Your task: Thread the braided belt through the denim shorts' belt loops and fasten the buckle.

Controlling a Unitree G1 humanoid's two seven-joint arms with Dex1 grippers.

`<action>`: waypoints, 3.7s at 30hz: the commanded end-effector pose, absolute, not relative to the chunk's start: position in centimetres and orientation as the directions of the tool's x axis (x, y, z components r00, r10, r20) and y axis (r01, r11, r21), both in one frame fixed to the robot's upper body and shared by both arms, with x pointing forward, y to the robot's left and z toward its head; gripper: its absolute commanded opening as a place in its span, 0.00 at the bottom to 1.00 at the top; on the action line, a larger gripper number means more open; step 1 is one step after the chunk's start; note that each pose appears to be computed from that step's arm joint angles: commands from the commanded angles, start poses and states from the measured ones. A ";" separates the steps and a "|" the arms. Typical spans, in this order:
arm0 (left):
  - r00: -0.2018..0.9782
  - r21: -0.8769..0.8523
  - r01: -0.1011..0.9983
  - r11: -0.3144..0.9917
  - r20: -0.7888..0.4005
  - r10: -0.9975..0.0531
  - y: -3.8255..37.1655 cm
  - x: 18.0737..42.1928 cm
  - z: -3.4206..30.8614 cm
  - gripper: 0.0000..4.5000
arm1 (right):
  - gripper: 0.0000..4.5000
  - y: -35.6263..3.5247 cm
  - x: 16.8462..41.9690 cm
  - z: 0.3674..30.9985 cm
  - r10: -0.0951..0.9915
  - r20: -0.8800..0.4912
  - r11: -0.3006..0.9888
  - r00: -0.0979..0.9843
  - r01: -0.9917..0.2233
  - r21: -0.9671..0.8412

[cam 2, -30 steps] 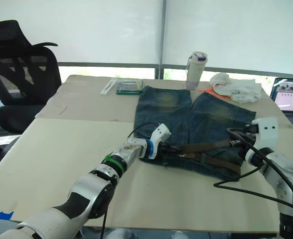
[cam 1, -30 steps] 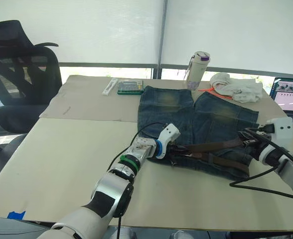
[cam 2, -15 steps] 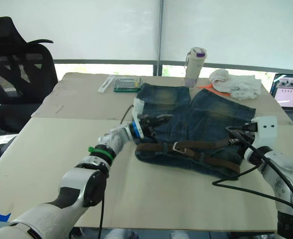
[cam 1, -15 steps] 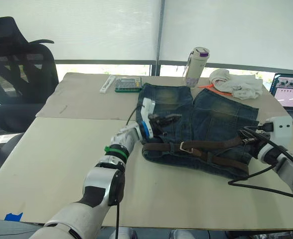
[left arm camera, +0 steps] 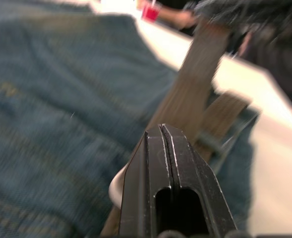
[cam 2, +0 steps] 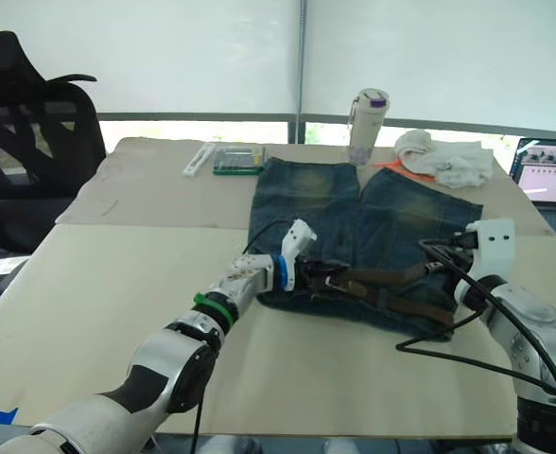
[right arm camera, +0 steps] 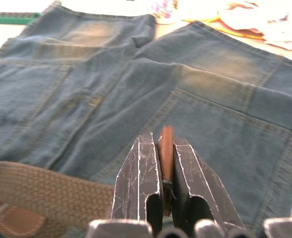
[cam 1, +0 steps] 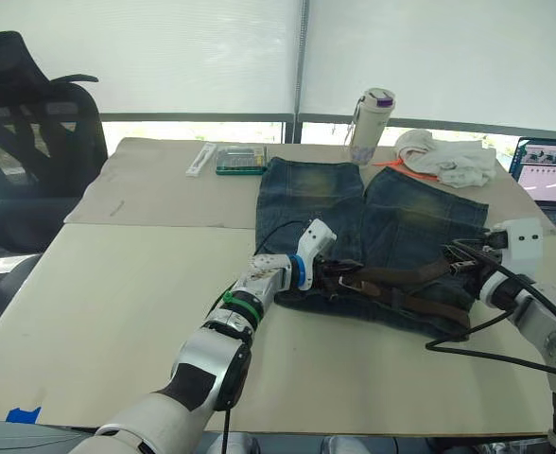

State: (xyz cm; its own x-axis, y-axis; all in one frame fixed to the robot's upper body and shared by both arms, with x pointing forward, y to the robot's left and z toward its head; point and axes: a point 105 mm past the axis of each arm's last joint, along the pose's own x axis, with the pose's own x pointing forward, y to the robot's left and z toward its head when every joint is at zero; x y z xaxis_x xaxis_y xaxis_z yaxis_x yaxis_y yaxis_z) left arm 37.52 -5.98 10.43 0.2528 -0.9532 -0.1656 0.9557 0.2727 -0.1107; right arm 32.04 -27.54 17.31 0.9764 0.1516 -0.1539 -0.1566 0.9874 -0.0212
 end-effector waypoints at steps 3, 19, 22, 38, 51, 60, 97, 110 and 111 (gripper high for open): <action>0.292 -0.003 0.951 0.308 -0.306 -0.906 -6.3 37.7 8.7 0.00 | 0.00 -27.7 31.7 18.8 0.143 -0.106 0.988 0.984 -0.149 -0.046; 0.115 -0.140 0.961 0.239 -0.585 -0.803 -6.5 32.7 0.2 0.00 | 0.00 -28.1 31.5 19.2 0.127 -0.105 0.990 0.986 -0.133 -0.053; 0.131 -0.137 0.953 0.270 -0.618 -0.775 -6.5 32.3 -0.9 0.00 | 0.00 -28.1 31.4 19.1 0.127 -0.107 0.990 0.986 -0.133 -0.051; 0.022 -0.188 0.963 0.194 -0.661 -0.750 -6.4 29.7 -3.2 0.00 | 0.00 -27.7 29.0 16.3 0.171 -0.267 0.985 0.948 -0.171 0.024; 0.032 -0.406 0.886 0.223 -0.427 -0.904 -6.5 30.9 -0.1 0.00 | 0.00 -28.4 29.2 14.7 0.125 -0.329 0.992 0.936 -0.126 0.019; 0.174 -0.376 0.898 0.227 -0.169 -0.970 -4.4 34.9 5.4 0.00 | 0.00 -28.1 29.4 14.3 0.130 -0.340 0.991 0.931 -0.133 0.014; 0.168 -0.020 0.985 0.170 -0.072 -0.983 -7.6 35.6 11.1 0.00 | 0.00 -29.2 29.4 15.3 0.044 -0.377 0.886 0.925 -0.211 -0.414; 0.141 0.065 0.990 0.127 -0.300 -0.944 -8.5 33.8 6.0 0.00 | 0.00 -29.2 29.2 15.7 0.037 -0.366 0.894 0.930 -0.194 -0.403; 0.125 0.075 0.992 0.106 -0.323 -0.938 -8.5 33.5 5.5 0.00 | 0.00 -29.2 29.1 15.7 0.035 -0.365 0.895 0.930 -0.192 -0.402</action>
State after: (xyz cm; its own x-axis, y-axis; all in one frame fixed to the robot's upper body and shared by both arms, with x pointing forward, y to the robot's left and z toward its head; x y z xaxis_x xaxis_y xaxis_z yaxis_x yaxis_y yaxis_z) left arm 35.80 -6.99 8.54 0.2082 -0.9519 -0.2247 0.9760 0.1873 0.1110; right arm 29.24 -28.63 14.10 0.9077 0.0664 -0.4144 -0.2355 0.8979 -0.3719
